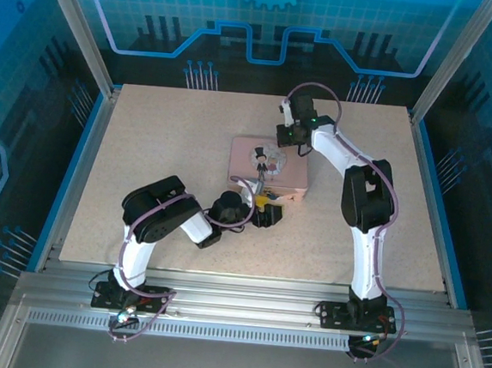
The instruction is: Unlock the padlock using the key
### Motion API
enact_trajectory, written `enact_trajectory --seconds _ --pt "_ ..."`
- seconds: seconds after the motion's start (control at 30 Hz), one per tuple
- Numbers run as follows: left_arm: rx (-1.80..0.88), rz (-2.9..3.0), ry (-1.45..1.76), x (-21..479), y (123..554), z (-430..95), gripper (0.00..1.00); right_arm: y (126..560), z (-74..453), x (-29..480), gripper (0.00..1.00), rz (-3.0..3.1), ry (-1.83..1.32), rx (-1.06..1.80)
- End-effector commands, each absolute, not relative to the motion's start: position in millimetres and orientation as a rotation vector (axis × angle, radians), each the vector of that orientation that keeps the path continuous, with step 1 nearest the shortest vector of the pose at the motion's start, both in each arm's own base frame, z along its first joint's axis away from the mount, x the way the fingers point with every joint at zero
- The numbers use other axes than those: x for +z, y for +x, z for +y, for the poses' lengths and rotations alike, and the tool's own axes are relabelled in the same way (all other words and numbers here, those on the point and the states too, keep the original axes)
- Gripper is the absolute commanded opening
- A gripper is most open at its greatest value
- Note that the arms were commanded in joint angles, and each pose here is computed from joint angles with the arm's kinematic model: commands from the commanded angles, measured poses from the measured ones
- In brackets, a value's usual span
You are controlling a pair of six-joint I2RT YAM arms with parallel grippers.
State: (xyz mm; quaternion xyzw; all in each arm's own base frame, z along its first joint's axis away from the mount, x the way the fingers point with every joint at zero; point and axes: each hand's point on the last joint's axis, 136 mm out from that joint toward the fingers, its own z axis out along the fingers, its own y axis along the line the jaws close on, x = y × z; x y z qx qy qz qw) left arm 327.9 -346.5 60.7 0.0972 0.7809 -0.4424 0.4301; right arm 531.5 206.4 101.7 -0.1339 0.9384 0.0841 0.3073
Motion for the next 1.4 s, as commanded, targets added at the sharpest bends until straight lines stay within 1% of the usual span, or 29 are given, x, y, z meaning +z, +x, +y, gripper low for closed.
enact_trajectory --seconds 0.0,0.17,0.33,0.37,0.47,0.6,0.73,0.93,1.1,1.17,1.23,1.37 --pt "-1.242 1.835 0.228 94 336 -353 0.79 496 216 82 0.0 2.589 -0.431 0.242" --pt "-1.265 1.817 0.211 101 335 -348 0.75 492 219 84 0.0 2.584 -0.441 0.25" --pt "-1.299 1.815 0.188 102 334 -343 0.68 489 221 86 0.0 2.577 -0.447 0.247" --pt "-1.287 1.814 0.177 103 335 -340 0.68 489 222 85 0.0 2.579 -0.446 0.247" --pt "-1.221 1.835 0.148 98 336 -331 0.73 488 221 85 0.0 2.579 -0.449 0.245" --pt "-1.091 1.897 0.109 85 343 -321 0.74 487 222 84 0.0 2.579 -0.453 0.247" --pt "-0.941 1.935 0.12 76 348 -320 0.77 485 222 85 0.0 2.575 -0.455 0.245" --pt "-0.84 1.998 0.08 62 359 -318 0.79 484 226 88 0.0 2.566 -0.47 0.245" --pt "-0.939 1.959 0.138 72 356 -333 0.83 483 226 90 0.0 2.556 -0.468 0.254" --pt "-1.004 1.926 0.168 78 352 -341 0.83 482 228 90 0.0 2.555 -0.473 0.255" --pt "-1.075 1.893 0.203 85 347 -348 0.78 483 229 90 0.0 2.553 -0.474 0.255" --pt "-1.214 1.843 0.27 98 337 -355 0.72 483 228 92 0.0 2.552 -0.475 0.252"
